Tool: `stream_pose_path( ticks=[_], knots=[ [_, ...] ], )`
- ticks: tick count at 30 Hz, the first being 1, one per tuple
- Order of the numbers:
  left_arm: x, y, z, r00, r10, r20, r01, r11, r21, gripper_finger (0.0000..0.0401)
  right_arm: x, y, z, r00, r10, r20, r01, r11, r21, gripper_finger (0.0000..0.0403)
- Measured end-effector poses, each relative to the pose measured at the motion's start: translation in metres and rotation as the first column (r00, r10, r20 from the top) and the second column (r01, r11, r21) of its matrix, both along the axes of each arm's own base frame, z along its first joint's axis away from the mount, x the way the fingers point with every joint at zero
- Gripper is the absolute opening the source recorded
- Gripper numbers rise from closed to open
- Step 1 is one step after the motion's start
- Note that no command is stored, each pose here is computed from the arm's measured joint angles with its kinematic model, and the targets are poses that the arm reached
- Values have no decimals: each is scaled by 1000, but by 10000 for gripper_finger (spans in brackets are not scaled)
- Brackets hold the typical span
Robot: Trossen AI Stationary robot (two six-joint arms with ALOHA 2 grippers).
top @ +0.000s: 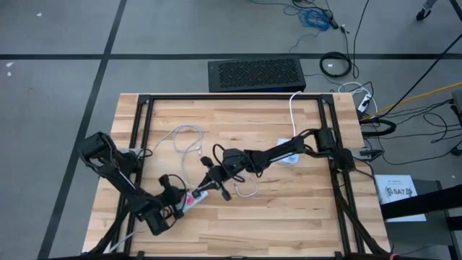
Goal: Insert USB
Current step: Insert the top right white cable charger into the black adapter charger
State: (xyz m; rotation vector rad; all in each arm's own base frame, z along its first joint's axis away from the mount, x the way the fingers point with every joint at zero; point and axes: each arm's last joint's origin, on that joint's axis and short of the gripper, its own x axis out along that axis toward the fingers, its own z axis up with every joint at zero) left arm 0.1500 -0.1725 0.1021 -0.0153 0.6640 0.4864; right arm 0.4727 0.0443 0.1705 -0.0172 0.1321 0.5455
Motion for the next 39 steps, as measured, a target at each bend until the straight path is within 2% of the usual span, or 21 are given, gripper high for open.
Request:
stream_pose_path(
  ticks=[7,15,23,28,39],
  knots=[
    [13,-1,1,998,-57,-4,57,998,29,0,-2,18,-1,999,40,36,-38,998,-56,0],
    [17,-2,2,997,-79,-4,79,996,30,0,4,18,-29,999,37,18,-36,999,-11,0],
    [17,-2,2,997,-81,-11,82,996,24,0,4,18,-27,999,35,35,-36,999,5,0],
    [17,-2,2,996,-84,-13,84,996,26,0,5,18,-36,999,37,21,-37,999,6,0],
    [17,-2,1,996,-85,-23,86,996,11,0,23,21,-43,998,63,9,-63,998,12,0]
  ],
)
